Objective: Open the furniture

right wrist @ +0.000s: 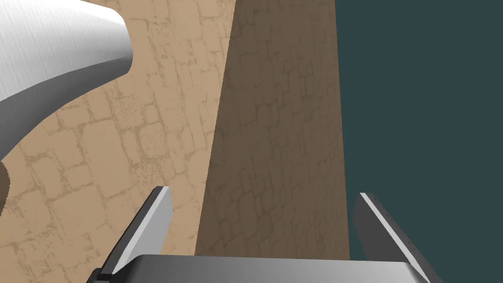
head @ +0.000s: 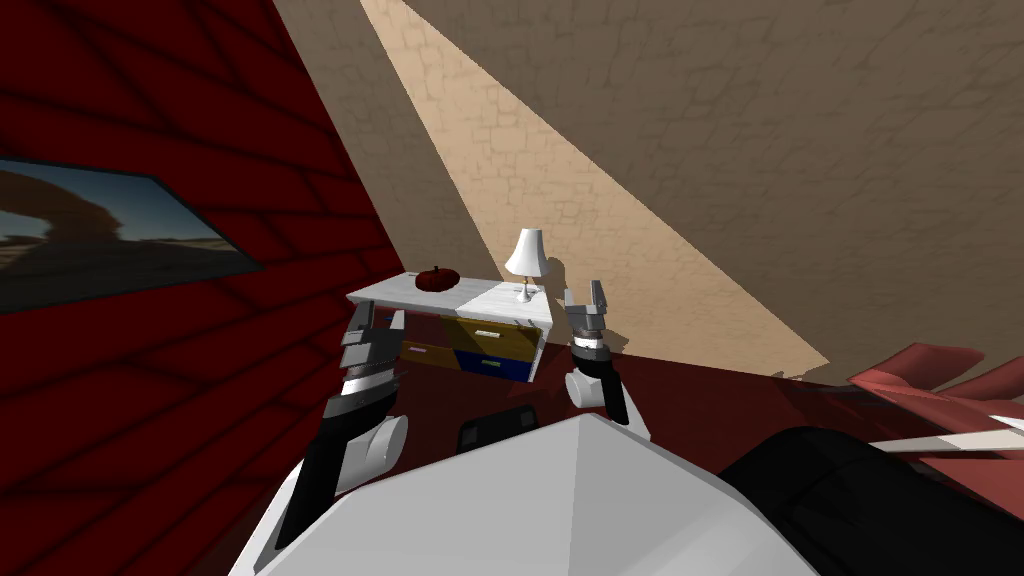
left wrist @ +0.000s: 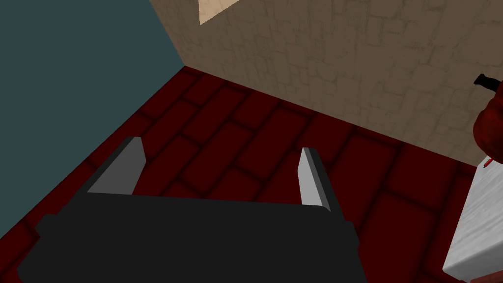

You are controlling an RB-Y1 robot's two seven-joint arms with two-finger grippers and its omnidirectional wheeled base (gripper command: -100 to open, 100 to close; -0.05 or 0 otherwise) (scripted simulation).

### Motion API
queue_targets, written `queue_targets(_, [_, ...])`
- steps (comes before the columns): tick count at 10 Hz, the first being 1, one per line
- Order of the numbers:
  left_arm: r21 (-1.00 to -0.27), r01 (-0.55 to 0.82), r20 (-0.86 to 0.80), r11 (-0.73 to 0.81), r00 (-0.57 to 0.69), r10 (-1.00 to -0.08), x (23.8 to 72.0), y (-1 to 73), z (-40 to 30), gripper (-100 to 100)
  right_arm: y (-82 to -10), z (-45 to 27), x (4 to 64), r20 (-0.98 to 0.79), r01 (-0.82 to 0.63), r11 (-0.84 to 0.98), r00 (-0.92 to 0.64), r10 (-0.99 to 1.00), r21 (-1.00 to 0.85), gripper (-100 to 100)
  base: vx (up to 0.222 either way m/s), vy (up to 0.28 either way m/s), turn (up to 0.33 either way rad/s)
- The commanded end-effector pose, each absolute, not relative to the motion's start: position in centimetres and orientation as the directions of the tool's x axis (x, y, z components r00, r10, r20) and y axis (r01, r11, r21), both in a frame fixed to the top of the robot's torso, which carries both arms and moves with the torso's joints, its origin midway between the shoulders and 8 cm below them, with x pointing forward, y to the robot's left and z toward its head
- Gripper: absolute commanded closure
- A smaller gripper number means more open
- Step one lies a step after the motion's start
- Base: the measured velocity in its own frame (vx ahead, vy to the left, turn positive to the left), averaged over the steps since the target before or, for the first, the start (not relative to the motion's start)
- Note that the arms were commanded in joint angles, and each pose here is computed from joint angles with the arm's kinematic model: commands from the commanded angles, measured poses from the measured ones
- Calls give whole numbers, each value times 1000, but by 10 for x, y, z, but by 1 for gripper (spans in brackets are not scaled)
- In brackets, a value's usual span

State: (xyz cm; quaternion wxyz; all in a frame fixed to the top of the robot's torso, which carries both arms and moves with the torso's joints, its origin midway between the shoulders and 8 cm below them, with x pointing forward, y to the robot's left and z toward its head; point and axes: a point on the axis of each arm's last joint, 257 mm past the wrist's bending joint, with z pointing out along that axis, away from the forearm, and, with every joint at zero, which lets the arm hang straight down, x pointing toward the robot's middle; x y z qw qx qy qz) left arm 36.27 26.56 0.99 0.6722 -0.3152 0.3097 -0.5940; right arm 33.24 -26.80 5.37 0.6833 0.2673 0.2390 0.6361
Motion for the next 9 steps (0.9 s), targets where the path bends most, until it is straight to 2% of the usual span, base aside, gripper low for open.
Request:
queue_targets(1, [-792, 603, -42, 96, 103, -994, 363, 266, 10, 0, -268, 54, 332, 14, -741, 48, 77, 997, 669, 0, 0, 0, 0])
queue_targets(9, [-792, 604, -42, 96, 103, -994, 363, 266, 10, 0, -268, 54, 332, 13, -742, 48, 77, 997, 669, 0, 0, 0, 0])
